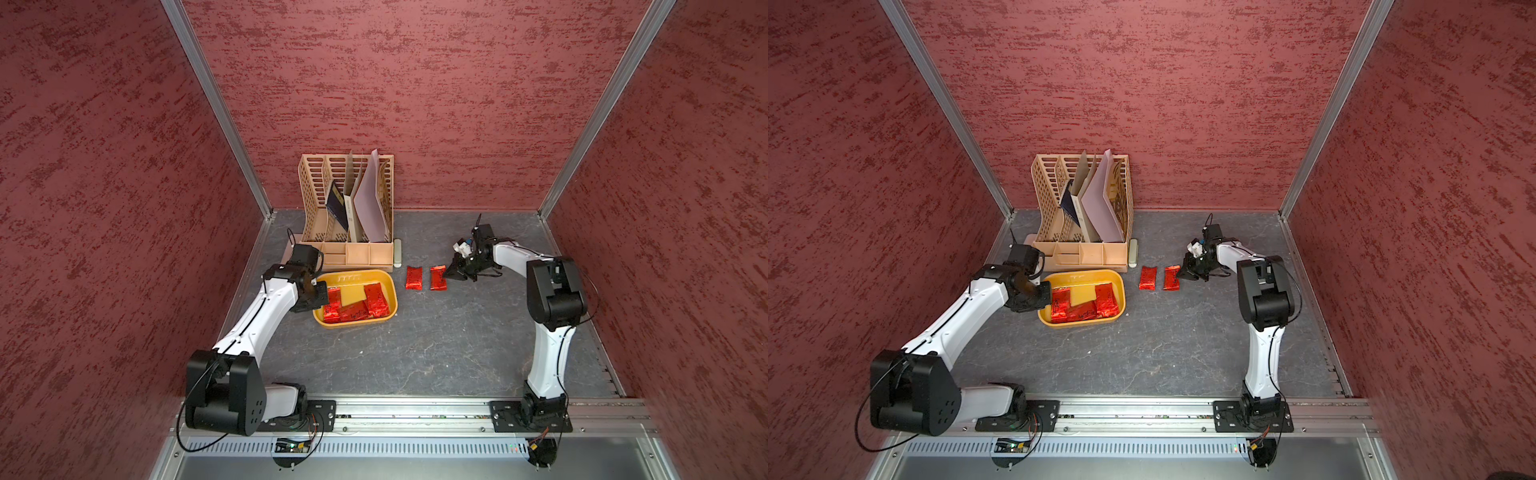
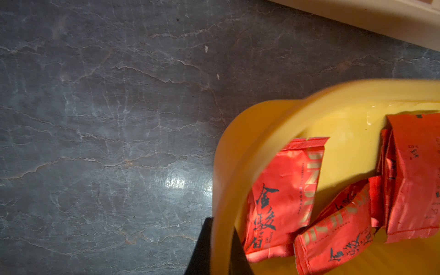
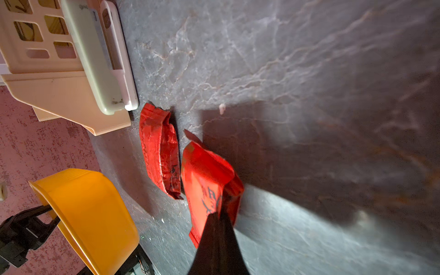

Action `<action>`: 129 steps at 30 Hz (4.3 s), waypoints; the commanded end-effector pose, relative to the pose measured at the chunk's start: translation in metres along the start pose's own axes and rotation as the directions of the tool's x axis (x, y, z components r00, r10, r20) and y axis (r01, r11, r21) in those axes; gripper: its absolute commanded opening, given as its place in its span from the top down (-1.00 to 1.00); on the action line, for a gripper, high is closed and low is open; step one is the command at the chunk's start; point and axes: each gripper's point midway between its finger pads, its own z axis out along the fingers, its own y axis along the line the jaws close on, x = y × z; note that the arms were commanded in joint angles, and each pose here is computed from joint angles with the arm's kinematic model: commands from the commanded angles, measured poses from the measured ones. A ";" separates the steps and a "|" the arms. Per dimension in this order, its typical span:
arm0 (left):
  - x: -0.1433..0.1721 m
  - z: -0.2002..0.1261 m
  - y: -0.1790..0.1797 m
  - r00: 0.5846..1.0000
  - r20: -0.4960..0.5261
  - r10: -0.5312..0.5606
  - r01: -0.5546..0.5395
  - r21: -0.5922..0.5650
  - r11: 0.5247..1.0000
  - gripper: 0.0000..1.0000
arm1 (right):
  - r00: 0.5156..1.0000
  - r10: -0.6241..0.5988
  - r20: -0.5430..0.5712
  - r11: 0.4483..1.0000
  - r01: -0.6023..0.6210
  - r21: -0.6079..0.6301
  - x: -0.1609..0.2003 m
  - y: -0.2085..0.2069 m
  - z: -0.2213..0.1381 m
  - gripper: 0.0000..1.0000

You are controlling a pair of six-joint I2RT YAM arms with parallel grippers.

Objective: Take the tea bags out of the storage box
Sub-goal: Place the tea bag at the center of the board, then pick up the tea bag from the storage box, then place the tea bag at the center of the board.

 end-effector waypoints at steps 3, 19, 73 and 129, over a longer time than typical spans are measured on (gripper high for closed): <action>-0.005 -0.002 -0.006 1.000 0.028 0.001 -0.002 0.028 1.000 1.00 | 1.000 -0.008 -0.014 1.000 0.008 -0.015 0.000 -0.001 0.004 0.91; -0.005 -0.002 -0.006 1.000 0.028 0.000 -0.001 0.028 1.000 1.00 | 1.000 0.002 0.006 1.000 -0.002 0.009 -0.002 0.000 -0.002 0.44; -0.005 0.000 -0.007 1.000 0.020 0.002 -0.003 0.031 1.000 1.00 | 0.934 -0.326 -0.146 0.941 0.307 -0.138 0.171 0.282 0.178 0.23; -0.005 -0.002 -0.006 1.000 0.029 0.002 -0.003 0.028 1.000 1.00 | 0.988 -0.053 0.146 0.996 0.041 0.083 0.000 0.022 -0.089 1.00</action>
